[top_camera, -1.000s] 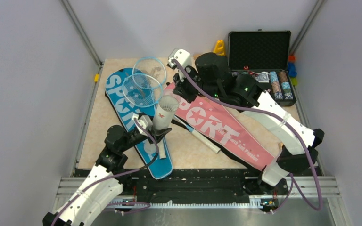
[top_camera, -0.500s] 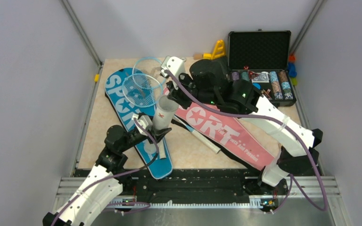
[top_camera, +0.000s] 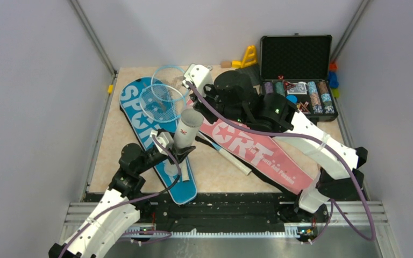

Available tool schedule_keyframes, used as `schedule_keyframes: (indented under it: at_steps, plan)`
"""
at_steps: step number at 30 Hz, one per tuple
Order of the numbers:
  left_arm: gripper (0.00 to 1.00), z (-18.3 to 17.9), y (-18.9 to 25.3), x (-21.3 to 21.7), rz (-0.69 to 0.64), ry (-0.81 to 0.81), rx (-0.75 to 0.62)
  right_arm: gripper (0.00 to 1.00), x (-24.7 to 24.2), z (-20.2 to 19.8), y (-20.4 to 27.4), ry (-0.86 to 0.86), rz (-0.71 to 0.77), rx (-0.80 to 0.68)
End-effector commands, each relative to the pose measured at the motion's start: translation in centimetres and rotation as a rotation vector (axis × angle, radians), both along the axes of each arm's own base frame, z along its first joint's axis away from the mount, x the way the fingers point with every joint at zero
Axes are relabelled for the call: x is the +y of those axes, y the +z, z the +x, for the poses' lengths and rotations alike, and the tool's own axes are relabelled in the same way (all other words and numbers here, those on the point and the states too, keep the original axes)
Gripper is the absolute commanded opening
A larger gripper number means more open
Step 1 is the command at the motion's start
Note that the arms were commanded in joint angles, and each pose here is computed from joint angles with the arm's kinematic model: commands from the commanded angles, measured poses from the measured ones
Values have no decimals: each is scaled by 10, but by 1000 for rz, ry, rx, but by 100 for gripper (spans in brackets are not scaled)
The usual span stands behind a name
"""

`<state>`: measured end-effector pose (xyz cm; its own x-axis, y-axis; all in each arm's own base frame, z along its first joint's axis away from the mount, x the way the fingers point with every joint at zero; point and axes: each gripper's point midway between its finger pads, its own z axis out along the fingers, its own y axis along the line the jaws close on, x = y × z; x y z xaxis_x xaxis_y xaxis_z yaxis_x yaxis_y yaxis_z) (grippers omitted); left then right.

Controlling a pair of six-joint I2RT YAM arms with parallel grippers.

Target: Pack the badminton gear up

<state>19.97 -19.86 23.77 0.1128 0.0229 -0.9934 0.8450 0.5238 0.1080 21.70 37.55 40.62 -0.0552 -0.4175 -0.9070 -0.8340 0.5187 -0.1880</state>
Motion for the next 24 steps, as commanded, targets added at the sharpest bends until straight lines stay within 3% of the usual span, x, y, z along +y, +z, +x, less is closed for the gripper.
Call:
schedule_keyframes:
  at_steps: [1,14,19,24]
  plan:
    - [57,-5,16,-2,-32,-25,-50,0,-8,-1,-6,-15,-44,-5]
    - [58,-3,15,-1,-33,-13,-42,2,-11,-14,-15,69,-121,-15]
    - [59,-3,15,-1,-35,-11,-37,11,-10,-19,-11,87,-113,-26]
    - [59,-3,15,-2,-33,-15,-37,27,-9,-20,-3,89,-85,-41]
